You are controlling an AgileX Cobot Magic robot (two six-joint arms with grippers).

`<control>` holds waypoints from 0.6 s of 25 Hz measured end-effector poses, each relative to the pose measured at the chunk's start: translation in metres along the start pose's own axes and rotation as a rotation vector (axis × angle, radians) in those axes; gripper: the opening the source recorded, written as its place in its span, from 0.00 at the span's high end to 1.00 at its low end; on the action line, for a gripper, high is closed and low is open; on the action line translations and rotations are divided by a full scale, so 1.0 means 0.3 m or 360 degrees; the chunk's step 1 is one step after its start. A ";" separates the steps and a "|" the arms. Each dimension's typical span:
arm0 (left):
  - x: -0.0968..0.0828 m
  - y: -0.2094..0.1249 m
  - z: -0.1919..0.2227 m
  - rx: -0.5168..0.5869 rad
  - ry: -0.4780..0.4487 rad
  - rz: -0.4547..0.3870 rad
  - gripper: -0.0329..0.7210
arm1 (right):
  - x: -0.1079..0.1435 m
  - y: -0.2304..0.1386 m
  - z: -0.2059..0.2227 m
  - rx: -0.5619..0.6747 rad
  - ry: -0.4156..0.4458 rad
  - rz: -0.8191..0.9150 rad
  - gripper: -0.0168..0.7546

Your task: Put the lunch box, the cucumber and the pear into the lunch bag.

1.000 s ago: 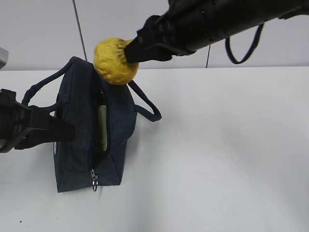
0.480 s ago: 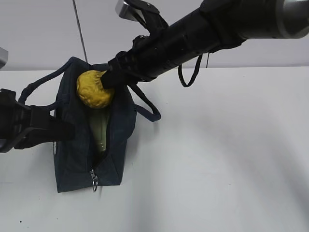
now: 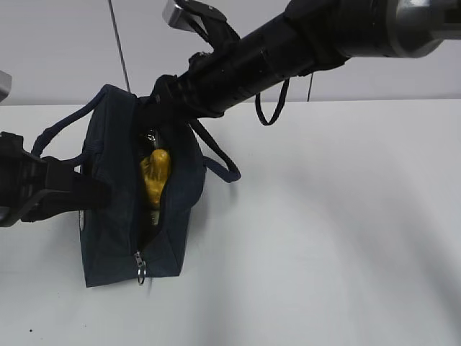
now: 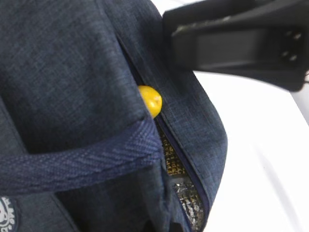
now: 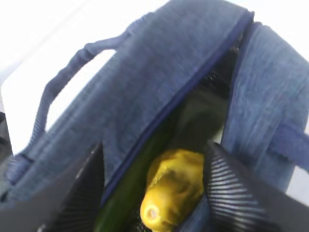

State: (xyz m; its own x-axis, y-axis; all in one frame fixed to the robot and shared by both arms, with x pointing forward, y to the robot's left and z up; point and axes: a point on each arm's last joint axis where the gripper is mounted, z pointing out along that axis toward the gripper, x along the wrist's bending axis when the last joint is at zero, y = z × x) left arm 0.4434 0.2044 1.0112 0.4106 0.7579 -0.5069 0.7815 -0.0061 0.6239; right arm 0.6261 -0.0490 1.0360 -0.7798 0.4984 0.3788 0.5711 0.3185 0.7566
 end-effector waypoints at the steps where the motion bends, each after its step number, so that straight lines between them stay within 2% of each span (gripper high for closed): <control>1: 0.000 0.000 0.000 -0.0001 0.0002 0.0000 0.98 | 0.006 0.015 -0.012 -0.0008 -0.0013 -0.0007 0.32; 4: 0.001 0.001 0.000 -0.0003 0.0005 0.0000 0.98 | 0.023 0.060 -0.054 0.0010 -0.0088 0.0009 0.32; 9: 0.001 0.001 0.000 -0.0005 0.0007 0.0000 0.98 | 0.024 0.073 -0.102 0.0218 -0.0259 0.0164 0.32; 15: 0.001 0.001 0.000 -0.0005 0.0007 0.0000 0.98 | 0.025 0.050 -0.109 0.0359 -0.0287 0.0309 0.32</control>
State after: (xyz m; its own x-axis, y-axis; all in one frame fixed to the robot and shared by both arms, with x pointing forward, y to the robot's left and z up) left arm 0.4438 0.2047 1.0112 0.4086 0.7608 -0.5043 0.7800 -0.0041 0.6258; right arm 0.6205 -0.0670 1.0676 -0.6047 0.6954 0.3884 0.7623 0.3639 0.5353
